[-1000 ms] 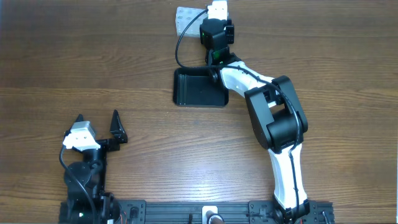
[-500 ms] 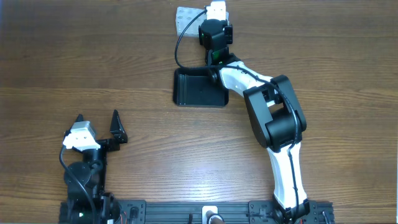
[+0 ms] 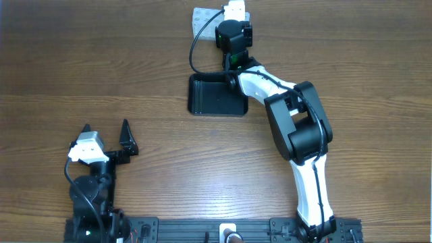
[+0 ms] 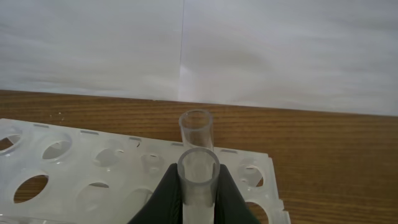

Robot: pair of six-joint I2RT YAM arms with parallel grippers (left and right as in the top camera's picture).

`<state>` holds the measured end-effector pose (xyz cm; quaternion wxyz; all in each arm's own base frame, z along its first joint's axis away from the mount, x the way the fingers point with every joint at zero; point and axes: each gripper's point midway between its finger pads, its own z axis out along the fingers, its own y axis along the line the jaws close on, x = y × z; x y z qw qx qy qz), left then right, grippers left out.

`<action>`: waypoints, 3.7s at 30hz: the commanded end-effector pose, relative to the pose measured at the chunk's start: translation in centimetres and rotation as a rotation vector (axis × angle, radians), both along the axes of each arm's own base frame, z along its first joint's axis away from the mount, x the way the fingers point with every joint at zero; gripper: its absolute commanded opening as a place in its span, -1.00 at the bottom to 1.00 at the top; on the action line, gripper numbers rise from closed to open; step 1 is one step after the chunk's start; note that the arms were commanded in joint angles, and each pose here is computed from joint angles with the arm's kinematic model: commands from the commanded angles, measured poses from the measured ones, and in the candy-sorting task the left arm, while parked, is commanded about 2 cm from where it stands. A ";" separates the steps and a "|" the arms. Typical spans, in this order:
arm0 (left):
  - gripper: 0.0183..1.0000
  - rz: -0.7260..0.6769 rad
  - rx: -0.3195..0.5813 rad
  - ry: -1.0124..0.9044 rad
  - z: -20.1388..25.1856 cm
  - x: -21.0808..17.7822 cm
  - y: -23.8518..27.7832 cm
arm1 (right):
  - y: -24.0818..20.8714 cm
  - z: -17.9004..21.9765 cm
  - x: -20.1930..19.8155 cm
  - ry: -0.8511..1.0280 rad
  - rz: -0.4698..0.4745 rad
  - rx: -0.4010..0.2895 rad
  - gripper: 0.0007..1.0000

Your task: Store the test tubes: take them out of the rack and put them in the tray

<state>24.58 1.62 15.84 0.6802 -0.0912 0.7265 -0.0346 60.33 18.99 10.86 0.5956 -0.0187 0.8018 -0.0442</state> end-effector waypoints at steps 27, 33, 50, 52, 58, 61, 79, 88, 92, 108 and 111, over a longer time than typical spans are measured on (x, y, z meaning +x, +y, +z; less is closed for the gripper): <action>1.00 0.015 -0.009 -0.005 0.0 0.0 0.3 | 0.9 23.5 -4.6 -0.312 0.032 0.260 -0.98; 1.00 0.015 -0.009 -0.005 0.0 0.0 0.3 | 2.7 24.0 -9.9 -0.085 0.176 0.263 -0.97; 1.00 0.015 -0.009 -0.005 0.0 0.0 0.3 | 3.1 4.5 -18.7 0.753 0.131 0.230 -0.88; 1.00 0.015 -0.009 -0.005 0.0 0.0 0.3 | 3.0 3.4 -18.5 0.784 0.124 0.229 -0.90; 1.00 0.015 -0.009 -0.005 0.0 0.0 0.3 | 2.8 0.9 -17.5 0.879 0.008 0.274 -0.89; 1.00 0.015 -0.009 -0.005 0.0 0.0 0.3 | 3.3 -0.1 -17.1 0.931 -0.024 0.290 -0.91; 1.00 0.015 -0.009 -0.005 0.0 0.0 0.3 | 4.6 -5.4 -16.9 1.035 -0.063 0.297 -0.92; 1.00 0.015 -0.009 -0.005 0.0 0.0 0.3 | 5.5 -6.8 -16.6 1.031 -0.059 0.305 -0.90; 0.99 0.015 -0.009 -0.005 0.0 0.0 0.3 | 5.9 -7.6 -16.6 1.047 -0.049 0.315 -0.91; 1.00 0.015 -0.009 -0.005 0.0 0.0 0.3 | 6.4 -7.7 -16.9 1.057 -0.035 0.317 -0.34; 1.00 0.015 -0.009 -0.005 0.0 0.0 0.3 | 6.5 -7.0 -16.7 1.042 -0.024 0.321 -0.14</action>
